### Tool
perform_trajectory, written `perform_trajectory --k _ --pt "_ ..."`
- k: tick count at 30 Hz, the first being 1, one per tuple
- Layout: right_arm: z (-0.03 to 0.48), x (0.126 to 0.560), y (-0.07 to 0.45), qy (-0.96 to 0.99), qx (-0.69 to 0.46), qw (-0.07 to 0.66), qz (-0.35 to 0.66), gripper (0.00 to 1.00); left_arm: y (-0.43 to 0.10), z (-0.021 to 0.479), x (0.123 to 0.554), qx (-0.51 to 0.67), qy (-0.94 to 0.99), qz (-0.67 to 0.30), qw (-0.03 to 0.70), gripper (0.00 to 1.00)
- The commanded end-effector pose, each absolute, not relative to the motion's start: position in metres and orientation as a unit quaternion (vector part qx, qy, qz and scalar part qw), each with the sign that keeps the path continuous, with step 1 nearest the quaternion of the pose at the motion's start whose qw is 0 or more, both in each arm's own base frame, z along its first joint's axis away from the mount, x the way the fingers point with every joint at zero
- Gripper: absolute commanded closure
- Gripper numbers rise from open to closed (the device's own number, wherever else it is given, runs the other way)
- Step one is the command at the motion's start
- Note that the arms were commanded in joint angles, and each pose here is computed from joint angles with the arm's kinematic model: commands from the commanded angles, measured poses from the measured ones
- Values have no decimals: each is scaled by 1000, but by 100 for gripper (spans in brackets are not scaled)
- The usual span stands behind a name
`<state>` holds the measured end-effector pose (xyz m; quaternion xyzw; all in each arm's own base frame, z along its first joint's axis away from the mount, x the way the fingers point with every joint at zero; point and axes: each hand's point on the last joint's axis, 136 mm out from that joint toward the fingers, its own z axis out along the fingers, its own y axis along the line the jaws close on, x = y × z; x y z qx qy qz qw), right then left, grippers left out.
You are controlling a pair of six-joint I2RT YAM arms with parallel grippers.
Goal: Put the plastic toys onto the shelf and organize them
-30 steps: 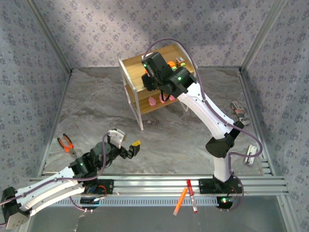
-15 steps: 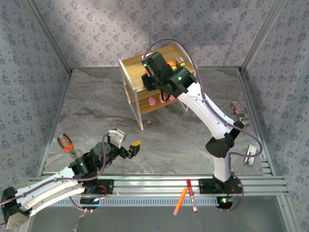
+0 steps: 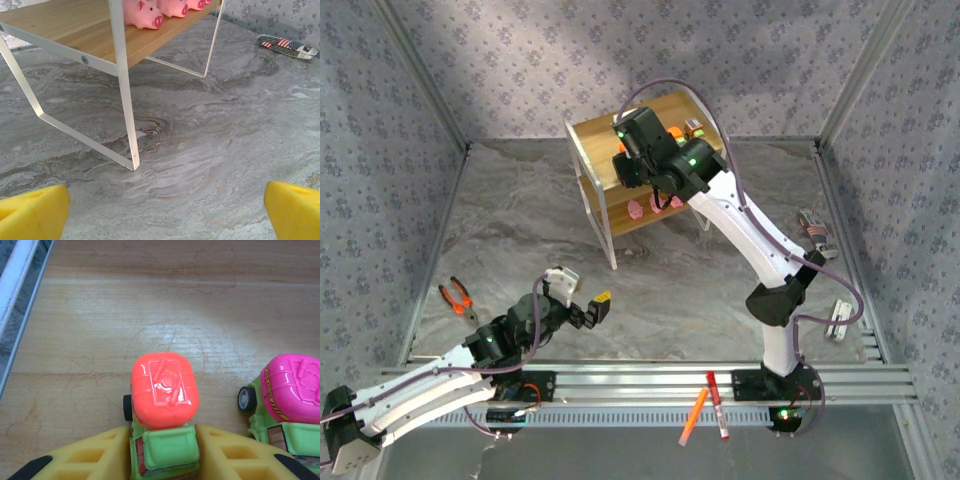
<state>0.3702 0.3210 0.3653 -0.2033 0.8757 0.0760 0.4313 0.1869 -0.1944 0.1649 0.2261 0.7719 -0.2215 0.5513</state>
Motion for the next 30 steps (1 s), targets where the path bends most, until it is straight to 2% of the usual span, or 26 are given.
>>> perform_trajectory --k 1,16,30 --pt "371 369 318 874 -209 433 76 60 -195 181 191 212 761 -227 569 1" --pt "377 366 318 870 -209 440 77 58 -194 181 192 212 762 -226 569 1" --pt "400 354 310 859 -206 463 76 47 -194 181 192 211 763 -223 568 0"
